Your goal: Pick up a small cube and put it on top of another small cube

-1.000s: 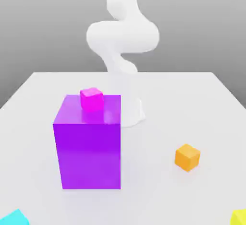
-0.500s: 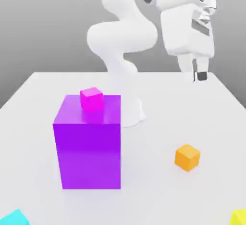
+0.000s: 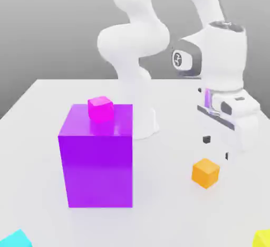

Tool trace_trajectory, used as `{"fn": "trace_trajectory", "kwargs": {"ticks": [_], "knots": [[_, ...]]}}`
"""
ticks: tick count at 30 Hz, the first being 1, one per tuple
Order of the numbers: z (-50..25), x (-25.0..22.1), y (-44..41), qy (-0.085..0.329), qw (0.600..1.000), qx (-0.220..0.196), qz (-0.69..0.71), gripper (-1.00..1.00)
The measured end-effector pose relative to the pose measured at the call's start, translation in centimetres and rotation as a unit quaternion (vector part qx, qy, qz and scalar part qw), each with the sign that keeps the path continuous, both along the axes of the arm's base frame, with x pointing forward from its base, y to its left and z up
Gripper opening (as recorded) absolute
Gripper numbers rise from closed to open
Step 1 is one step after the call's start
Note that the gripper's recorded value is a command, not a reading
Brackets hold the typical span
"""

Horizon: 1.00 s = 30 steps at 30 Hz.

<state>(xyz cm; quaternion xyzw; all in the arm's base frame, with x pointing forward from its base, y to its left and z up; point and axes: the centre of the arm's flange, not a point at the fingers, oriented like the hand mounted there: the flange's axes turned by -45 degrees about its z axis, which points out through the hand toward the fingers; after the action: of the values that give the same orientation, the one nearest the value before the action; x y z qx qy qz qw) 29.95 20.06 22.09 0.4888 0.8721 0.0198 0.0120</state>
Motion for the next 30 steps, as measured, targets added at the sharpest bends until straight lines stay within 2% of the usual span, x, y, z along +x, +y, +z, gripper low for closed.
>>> {"fn": "trace_trajectory", "kwargs": {"ticks": [3, 9, 10, 17, 24, 30], "knots": [[-2.9, -2.0, 0.5, 0.017, 0.998, -0.011, 0.062, 0.00], [-8.0, -2.1, 0.2, 0.019, 0.998, -0.013, 0.065, 0.00], [-8.6, -2.1, 0.1, 0.019, 0.998, -0.013, 0.065, -1.00], [-8.7, -2.1, 0.1, 0.020, 0.998, -0.013, 0.065, -1.00], [-3.3, -2.1, 0.1, 0.020, 0.998, -0.013, 0.065, -1.00], [3.1, 2.1, -3.8, 0.014, 0.998, -0.019, -0.057, -1.00]]}}
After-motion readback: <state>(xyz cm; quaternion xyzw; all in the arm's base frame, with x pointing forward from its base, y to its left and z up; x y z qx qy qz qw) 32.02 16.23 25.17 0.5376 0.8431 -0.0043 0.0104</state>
